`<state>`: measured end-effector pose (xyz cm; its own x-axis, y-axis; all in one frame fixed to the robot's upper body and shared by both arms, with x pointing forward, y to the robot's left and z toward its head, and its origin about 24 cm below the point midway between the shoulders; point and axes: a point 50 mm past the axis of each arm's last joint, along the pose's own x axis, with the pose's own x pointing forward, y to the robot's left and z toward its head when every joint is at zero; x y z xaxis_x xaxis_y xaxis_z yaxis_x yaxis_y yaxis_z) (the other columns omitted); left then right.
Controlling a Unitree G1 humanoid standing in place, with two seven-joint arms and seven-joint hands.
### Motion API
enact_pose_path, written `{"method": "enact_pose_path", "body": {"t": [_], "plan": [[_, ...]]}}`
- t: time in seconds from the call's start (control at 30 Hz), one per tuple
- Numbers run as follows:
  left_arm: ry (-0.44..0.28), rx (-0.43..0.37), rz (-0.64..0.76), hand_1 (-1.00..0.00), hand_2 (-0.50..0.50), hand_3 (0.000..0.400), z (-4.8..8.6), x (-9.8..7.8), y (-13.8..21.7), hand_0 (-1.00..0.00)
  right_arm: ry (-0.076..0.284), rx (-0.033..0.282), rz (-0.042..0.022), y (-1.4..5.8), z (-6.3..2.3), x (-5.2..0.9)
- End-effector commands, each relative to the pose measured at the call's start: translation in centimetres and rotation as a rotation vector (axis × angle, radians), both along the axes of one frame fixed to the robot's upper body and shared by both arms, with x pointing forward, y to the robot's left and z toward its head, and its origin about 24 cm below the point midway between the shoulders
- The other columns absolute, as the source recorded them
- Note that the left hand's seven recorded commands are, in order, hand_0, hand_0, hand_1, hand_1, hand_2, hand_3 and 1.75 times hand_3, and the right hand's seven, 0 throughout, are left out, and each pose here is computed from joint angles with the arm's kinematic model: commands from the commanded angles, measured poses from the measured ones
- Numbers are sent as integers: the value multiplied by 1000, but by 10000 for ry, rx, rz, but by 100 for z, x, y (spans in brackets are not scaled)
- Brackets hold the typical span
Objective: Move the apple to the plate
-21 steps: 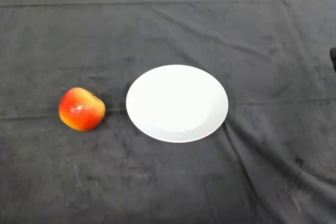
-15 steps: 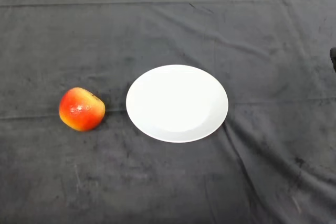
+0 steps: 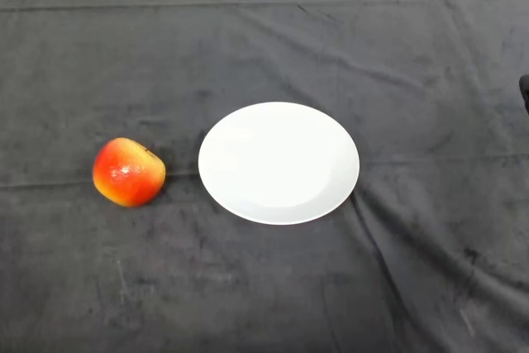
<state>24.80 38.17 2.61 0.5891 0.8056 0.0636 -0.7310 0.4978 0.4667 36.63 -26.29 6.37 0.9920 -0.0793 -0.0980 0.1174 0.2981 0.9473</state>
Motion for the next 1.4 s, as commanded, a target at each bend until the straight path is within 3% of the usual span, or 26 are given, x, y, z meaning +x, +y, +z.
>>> {"method": "enact_pose_path", "body": {"t": [0.03, 0.27, 0.47, 0.7, 0.83, 1.03, 1.23, 1.4], "plan": [[-875, 417, 216, 0, 0, 0, 280, 73, 127, 0, -333, -23, -263, -86, 113, 22], [-1538, -76, 323, 0, 0, 0, 277, 185, 0, 0, -333, -21, -263, -86, 113, 22], [-1109, -444, 408, 0, 0, 0, 254, 309, -94, 0, -333, -20, -263, -87, 113, 23], [-1123, -529, 293, 0, 0, 0, 460, 444, -35, 0, -334, -18, -263, -87, 114, 23], [-1912, -911, 243, 0, 0, 0, 611, 438, 79, 0, -334, -17, -263, -87, 114, 23], [-3428, -1848, 157, 0, 0, 0, 689, 446, 95, 0, -335, -15, -263, -87, 114, 23], [-4852, -3165, -611, 0, 0, 0, 776, 622, -61, 0, -335, -13, -263, -87, 114, 23], [-5544, -3781, -1978, 0, 0, 0, 784, 761, -275, 0, -336, -12, -263, -87, 114, 23]]}}
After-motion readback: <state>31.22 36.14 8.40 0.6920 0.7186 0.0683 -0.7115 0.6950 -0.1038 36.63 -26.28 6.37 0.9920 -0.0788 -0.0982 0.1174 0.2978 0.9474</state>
